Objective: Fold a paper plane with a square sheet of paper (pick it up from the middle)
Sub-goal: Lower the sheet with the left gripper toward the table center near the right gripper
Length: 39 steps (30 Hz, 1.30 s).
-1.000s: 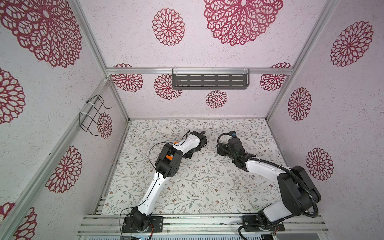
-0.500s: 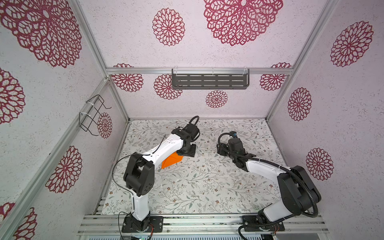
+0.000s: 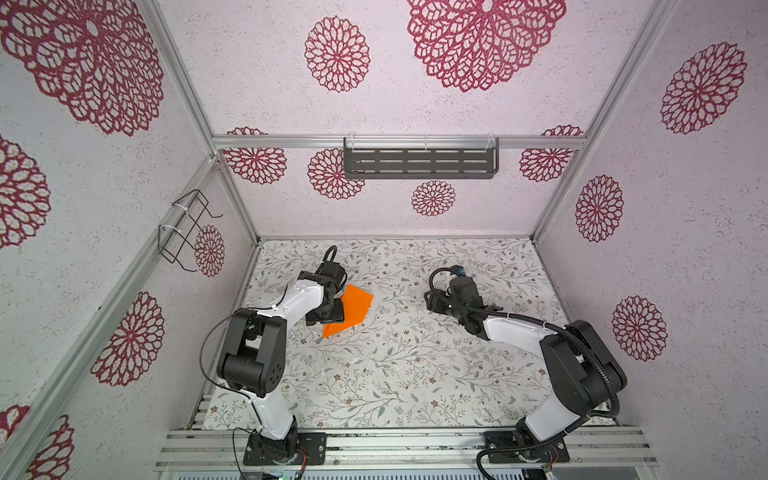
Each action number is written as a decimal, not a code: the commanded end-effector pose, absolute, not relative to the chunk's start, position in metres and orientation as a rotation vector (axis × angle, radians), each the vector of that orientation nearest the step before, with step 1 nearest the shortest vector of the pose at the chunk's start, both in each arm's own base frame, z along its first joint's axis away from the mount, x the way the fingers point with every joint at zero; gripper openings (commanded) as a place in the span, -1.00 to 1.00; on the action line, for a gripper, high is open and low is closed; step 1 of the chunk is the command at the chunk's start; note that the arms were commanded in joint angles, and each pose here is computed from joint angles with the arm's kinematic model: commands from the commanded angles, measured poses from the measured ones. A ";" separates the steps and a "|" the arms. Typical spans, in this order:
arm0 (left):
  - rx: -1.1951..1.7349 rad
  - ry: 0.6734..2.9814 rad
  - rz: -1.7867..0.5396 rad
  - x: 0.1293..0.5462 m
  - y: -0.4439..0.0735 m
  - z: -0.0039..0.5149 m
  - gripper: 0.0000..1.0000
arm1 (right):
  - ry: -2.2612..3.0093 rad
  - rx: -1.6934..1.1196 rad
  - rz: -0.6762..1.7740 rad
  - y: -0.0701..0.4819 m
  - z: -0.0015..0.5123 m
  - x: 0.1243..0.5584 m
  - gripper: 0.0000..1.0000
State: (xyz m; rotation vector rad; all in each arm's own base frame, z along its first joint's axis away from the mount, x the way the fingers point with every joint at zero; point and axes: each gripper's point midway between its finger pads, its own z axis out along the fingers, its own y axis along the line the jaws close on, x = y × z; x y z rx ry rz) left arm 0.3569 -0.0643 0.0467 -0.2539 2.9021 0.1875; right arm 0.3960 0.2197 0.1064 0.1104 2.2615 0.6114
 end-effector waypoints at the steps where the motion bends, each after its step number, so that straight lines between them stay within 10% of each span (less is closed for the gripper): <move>1: -0.296 2.843 0.207 0.384 -0.056 0.042 0.33 | 2.217 0.108 0.672 0.233 0.125 0.405 0.29; 20: -0.259 2.936 0.160 0.385 -0.059 0.007 -0.21 | 2.242 0.081 0.700 0.245 0.120 0.407 0.27; 39: -0.066 2.785 -0.237 0.374 -0.167 0.083 0.12 | 2.261 -0.001 0.807 0.269 0.120 0.394 0.27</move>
